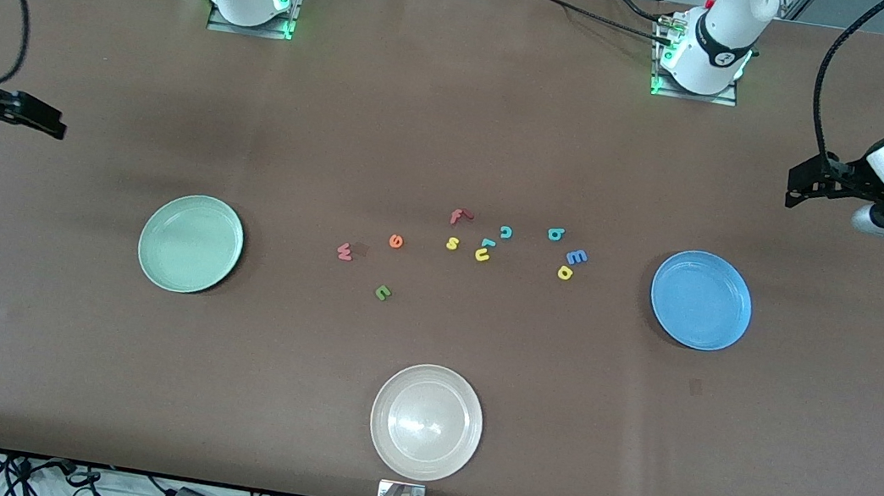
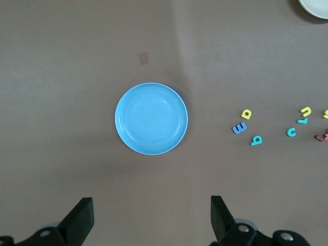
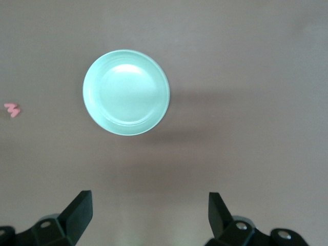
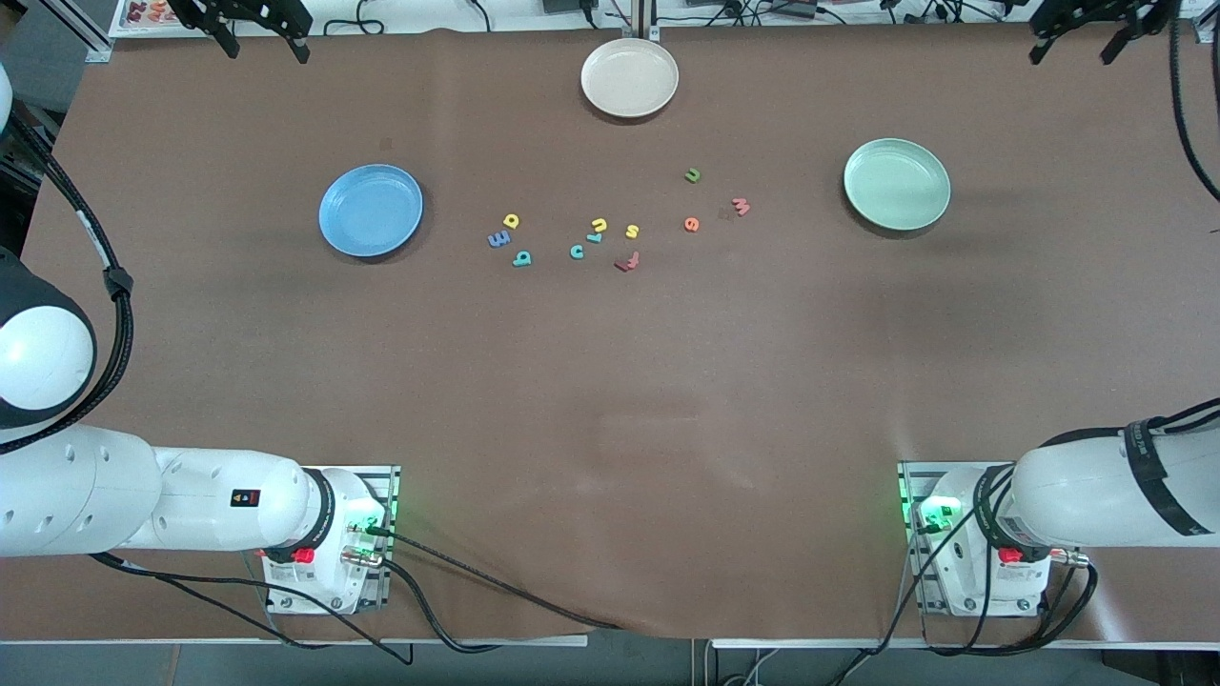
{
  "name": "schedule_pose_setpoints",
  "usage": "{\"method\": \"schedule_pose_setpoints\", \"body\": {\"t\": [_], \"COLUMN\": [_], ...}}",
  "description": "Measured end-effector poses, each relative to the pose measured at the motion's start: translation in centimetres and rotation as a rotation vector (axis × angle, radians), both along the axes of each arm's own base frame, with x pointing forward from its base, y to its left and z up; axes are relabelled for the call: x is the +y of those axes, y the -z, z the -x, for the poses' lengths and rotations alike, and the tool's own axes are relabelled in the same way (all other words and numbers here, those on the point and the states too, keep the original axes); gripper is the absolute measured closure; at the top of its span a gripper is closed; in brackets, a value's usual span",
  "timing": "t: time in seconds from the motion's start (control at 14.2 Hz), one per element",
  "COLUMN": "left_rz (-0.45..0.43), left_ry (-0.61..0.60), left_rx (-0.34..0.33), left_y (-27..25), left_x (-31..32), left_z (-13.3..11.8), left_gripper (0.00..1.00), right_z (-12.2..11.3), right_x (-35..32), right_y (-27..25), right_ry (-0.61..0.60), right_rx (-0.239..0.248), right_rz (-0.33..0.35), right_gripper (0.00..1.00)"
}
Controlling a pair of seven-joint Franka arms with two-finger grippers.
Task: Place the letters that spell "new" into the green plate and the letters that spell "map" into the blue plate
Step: 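Reach both grippers down toward the scattered foam letters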
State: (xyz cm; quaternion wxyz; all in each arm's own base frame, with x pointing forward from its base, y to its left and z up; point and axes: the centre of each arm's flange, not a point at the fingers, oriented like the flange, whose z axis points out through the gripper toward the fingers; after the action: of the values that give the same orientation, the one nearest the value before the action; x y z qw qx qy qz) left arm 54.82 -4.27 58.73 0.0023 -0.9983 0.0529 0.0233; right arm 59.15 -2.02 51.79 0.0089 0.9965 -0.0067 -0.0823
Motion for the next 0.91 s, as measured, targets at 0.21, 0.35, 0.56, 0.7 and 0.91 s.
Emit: {"method": "schedule_pose_setpoints", "body": {"t": [0.21,0.35,0.56,0.7,0.91], "left_rz": [-0.001,-0.002,-0.007,-0.012,-0.014], "left_ry": [0.010,0.026,0.065,0.108,0.174], "left_rx": [0.015,0.054,0.153,0.208,0.201], "left_y": [0.5,2.5,8.3,12.6,18.9], "left_x": [-0.5,-1.4,-3.7,-6.3,-12.4], "left_z": [-0.1,-0.8,-2.6,-3.6,-4.9], "left_gripper": [0.00,0.00,0.00,0.00,0.00], "right_z": [-1.6,-2.4,-3.2,-3.3,-2.6], "right_x": [5.0,8.4,14.2,18.7,25.3], "right_y": [4.5,7.8,12.3,14.9,18.9], "right_ry": [-0.068,-0.104,-0.160,-0.187,-0.185], "right_rx": [0.046,0.074,0.078,0.057,0.028], "right_rz": [-0.020,-0.047,-0.078,-0.067,-0.046], "right_gripper": [0.00,0.00,0.00,0.00,0.00]}}
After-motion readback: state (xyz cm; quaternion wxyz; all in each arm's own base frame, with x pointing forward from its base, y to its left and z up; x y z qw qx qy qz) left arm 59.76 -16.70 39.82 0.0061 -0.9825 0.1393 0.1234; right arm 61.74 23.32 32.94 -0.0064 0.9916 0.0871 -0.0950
